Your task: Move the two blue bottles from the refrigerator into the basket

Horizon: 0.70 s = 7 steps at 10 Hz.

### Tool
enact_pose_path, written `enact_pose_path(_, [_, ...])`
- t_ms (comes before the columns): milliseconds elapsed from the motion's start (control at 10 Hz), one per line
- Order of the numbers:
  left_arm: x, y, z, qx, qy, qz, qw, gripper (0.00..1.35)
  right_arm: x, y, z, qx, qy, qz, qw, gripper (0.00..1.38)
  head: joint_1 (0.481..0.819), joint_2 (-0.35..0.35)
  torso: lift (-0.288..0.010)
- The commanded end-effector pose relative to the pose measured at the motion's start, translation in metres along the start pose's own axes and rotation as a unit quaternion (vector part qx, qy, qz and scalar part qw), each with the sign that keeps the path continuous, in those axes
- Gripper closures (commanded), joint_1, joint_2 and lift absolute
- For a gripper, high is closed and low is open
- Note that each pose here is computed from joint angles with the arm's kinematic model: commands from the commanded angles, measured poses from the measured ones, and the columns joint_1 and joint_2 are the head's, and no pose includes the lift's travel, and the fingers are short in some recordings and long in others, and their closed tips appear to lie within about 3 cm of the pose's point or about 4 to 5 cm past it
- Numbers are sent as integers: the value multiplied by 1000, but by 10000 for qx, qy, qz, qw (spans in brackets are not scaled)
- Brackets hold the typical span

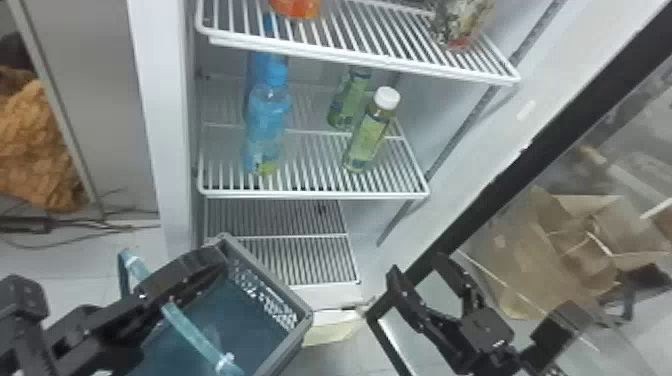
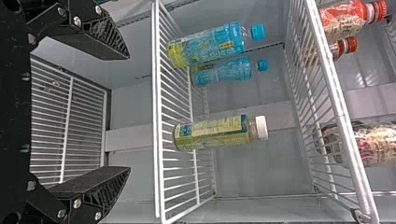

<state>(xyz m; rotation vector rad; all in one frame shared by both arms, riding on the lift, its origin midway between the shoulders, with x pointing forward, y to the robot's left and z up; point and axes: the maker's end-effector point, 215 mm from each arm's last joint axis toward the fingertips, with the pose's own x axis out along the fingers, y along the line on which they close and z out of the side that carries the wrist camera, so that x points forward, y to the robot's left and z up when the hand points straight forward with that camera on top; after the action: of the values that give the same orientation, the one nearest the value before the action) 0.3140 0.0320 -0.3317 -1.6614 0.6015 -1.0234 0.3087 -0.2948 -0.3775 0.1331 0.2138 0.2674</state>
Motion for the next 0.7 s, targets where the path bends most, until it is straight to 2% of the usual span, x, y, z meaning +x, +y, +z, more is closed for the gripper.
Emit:
enact_pose_path(0, [1,0,1,9,4,-3,10000,1199,1,0,1,-11,-8,6,10000,219,695,-350,-220])
enact_pose_path(600, [-1,0,0,-6,-16,1,10000,1197,6,6,-1,2,18,92,10000,216,695,-350,-220])
